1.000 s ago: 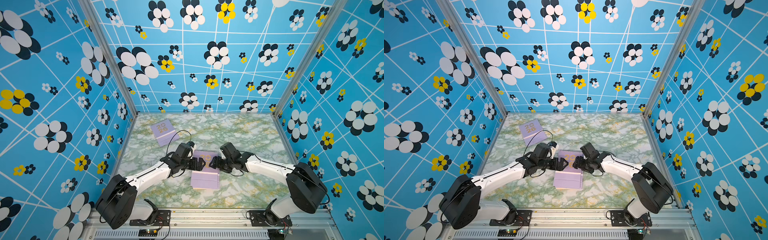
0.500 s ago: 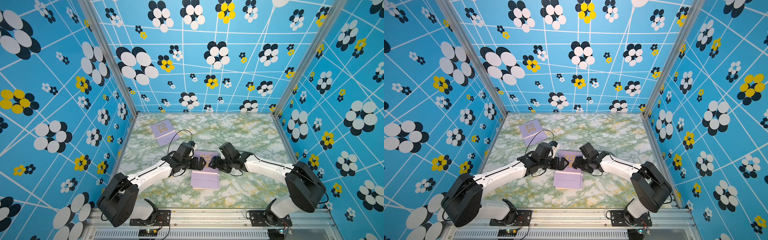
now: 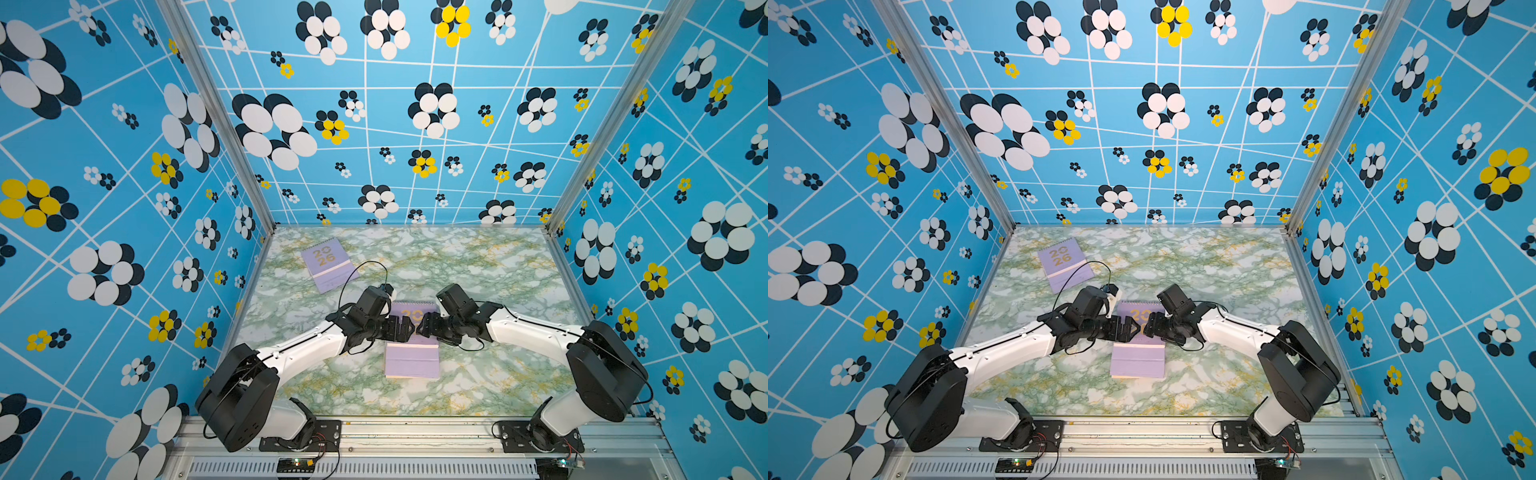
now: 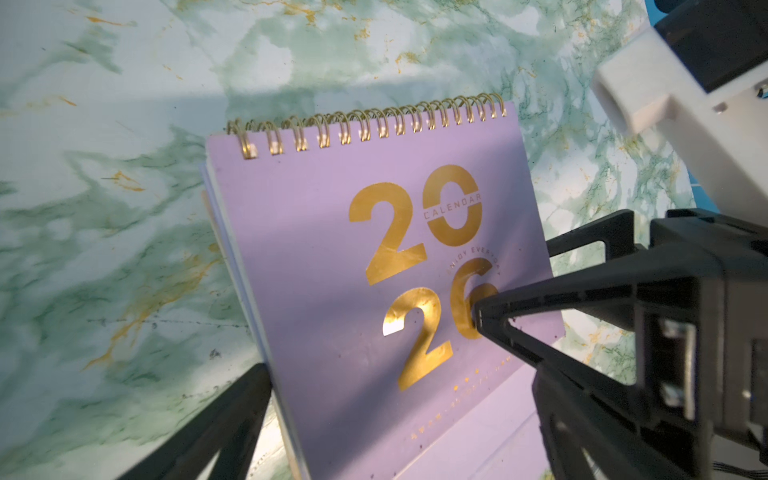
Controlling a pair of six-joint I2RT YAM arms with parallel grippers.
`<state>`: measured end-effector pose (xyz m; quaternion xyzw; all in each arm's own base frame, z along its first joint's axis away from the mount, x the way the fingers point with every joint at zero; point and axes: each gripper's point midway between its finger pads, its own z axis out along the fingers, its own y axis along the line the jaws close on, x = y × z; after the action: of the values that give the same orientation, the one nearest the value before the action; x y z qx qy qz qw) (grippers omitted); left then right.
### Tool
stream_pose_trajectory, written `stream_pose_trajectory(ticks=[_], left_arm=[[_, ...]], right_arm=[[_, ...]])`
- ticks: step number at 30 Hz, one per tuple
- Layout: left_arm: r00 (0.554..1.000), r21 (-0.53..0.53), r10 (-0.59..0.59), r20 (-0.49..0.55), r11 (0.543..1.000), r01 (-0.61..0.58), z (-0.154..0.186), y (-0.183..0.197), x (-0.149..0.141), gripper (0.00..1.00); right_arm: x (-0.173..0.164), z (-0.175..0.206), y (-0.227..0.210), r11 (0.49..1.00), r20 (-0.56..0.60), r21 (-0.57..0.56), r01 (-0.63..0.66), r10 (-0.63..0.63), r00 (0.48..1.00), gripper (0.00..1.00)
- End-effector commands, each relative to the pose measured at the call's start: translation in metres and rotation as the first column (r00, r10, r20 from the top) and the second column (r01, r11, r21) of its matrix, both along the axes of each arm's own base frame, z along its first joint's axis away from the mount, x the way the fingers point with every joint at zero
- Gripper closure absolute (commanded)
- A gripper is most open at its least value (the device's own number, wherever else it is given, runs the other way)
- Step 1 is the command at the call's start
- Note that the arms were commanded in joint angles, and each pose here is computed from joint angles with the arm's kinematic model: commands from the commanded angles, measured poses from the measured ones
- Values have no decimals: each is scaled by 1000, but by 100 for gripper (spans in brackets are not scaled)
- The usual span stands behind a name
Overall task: Stack the calendars
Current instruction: Place the calendar at the calendar.
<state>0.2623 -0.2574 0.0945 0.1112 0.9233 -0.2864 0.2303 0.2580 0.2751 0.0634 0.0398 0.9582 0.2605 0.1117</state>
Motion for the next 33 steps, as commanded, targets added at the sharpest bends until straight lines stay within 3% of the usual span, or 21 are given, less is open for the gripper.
stream_pose_trajectory(ticks=[1,13,21,25,33], left_arm=[[1000,-28,-8,21,1000,9,10,-12,5,1],[996,52,8,85,999,-12,22,7,15,0],[987,41,79,139,996,-85,40,31,36,0],[973,39,133,188,989,-143,55,53,54,0],[934,5,251,255,965,-261,84,100,87,1]], right_arm=[[4,9,13,999,27,19,-34,34,999,27],[5,13,-2,999,53,-48,-1,4,999,27],[-1,19,-24,993,64,-115,37,-30,998,25],[-8,20,-29,991,53,-131,38,-32,998,15],[-22,15,-19,987,29,-158,9,-4,1000,9]])
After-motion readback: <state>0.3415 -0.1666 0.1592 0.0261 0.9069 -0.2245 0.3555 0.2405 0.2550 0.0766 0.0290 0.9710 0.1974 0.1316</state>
